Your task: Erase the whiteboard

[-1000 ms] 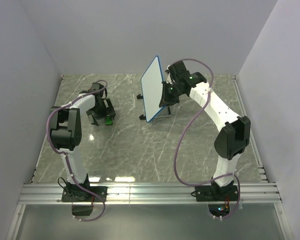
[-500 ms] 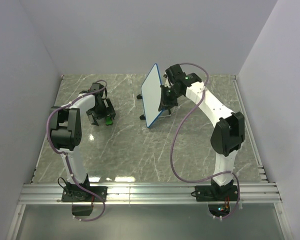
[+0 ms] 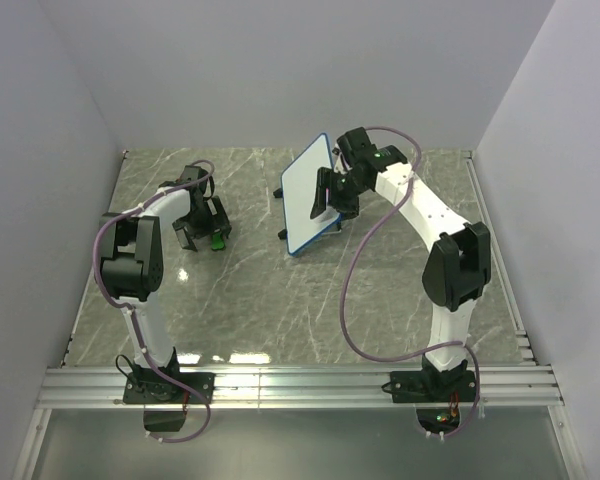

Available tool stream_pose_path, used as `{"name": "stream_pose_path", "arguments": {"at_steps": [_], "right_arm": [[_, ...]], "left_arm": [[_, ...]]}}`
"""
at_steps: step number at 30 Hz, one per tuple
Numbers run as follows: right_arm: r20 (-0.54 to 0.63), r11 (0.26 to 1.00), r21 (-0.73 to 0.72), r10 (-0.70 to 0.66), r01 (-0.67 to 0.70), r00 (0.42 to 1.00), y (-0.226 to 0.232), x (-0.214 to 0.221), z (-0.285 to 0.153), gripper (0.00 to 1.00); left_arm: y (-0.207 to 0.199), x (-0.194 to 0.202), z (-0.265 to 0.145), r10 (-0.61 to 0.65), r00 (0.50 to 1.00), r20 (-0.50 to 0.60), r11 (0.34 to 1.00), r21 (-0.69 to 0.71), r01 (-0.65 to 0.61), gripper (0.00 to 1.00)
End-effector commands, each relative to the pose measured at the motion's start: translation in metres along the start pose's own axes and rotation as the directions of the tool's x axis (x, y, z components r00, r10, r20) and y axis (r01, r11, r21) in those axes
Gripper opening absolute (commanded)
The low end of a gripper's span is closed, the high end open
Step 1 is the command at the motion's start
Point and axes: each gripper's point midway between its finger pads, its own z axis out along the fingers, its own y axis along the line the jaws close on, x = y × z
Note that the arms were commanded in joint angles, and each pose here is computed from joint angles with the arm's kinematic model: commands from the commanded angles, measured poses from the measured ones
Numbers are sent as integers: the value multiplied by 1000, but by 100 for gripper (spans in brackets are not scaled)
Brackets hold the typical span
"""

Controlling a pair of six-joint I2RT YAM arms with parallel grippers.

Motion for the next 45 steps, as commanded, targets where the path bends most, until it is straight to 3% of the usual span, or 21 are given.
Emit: {"name": "stream_pose_path", "arguments": {"at_steps": [1, 22, 31, 35, 41, 45], "right_arm": [[77, 999, -33, -7, 10, 997, 6, -11, -23, 67], [229, 985, 172, -21, -19, 973, -48, -7, -78, 74], [440, 999, 44, -32, 14, 898, -24, -4, -128, 74], [532, 992, -72, -46, 100, 845, 2, -6, -151, 74], [562, 985, -139, -3, 98, 827, 3, 17, -160, 75], [514, 983, -175, 44, 54, 857, -4, 50, -159, 75]], "left_arm": [[-7, -8, -5, -13, 1000, 17, 1000, 20, 13, 99], [-12, -26, -43, 3, 994, 110, 998, 61, -10, 99], [-29, -34, -93, 1, 974, 225, 979, 198, -47, 99], [-36, -44, -130, -25, 948, 317, 966, 253, -59, 99], [-41, -47, -183, -76, 898, 433, 952, 299, -63, 99], [-51, -43, -215, -91, 873, 480, 937, 337, -87, 100]]}}
